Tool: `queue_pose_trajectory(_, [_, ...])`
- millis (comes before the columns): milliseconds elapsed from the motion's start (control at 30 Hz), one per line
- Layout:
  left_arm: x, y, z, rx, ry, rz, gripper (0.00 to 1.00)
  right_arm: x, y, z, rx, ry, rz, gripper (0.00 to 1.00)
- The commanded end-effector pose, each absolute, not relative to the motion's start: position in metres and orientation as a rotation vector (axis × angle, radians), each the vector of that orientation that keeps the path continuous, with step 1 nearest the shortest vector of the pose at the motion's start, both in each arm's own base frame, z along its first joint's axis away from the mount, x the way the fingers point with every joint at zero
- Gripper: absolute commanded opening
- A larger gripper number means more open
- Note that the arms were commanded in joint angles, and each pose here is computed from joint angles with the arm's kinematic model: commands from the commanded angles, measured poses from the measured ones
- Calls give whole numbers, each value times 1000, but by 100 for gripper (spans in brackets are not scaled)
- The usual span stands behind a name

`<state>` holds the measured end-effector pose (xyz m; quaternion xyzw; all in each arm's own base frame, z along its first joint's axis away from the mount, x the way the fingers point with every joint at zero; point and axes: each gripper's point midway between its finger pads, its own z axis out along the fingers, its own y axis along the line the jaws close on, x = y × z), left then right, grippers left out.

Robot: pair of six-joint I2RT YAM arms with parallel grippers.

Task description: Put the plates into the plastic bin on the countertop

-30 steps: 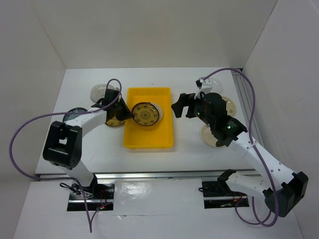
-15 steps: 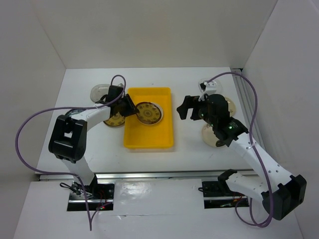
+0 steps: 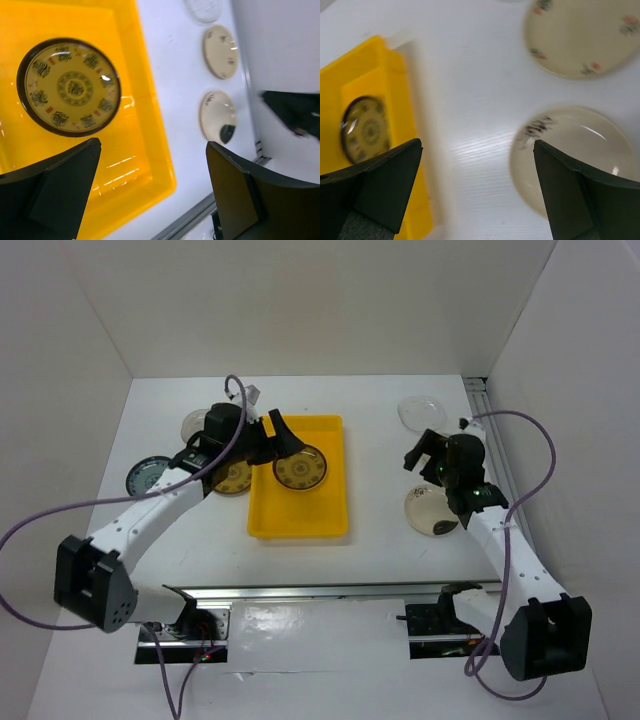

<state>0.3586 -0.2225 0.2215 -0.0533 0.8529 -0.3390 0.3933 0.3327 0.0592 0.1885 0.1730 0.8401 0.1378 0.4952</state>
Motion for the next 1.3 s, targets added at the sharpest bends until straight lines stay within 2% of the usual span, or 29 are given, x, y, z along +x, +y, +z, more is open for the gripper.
queue_pose_trajectory(0, [330,-218,249,-46,2117,-881,100,326,10,149,753,2020,256,100])
queue_pose_trajectory(133, [294,-204,242,-26,2178,-865,100,306,-20,123,899,2020,177,100])
queue_pose_trajectory(333, [262,-177,242,-82,2170,-801,100,278,-32,86,1008,2087,119,100])
queue_pose_trajectory(633, [249,-174,242,-29,2190,-793,100,249,-40,56,1116,2141,22,100])
queue_pose_trajectory(833, [247,-177,237,-17,2199,-812,100,241,-27,34,1124,2198,89,98])
queue_pose_trajectory(1100, [246,-176,240,-25,2191,-819,100,238,-22,11,1143,2241,103,86])
queue_pose_trajectory(1133, [245,-175,238,-33,2201,-807,100,236,-22,7,1147,2249,99,78])
queue_pose_trajectory(1233, [246,-173,238,-39,2199,-797,100,238,-22,8,1143,2241,103,65])
queue_pose_trajectory(1267, [246,-172,236,-46,2207,-785,100,238,-22,8,1143,2241,103,54])
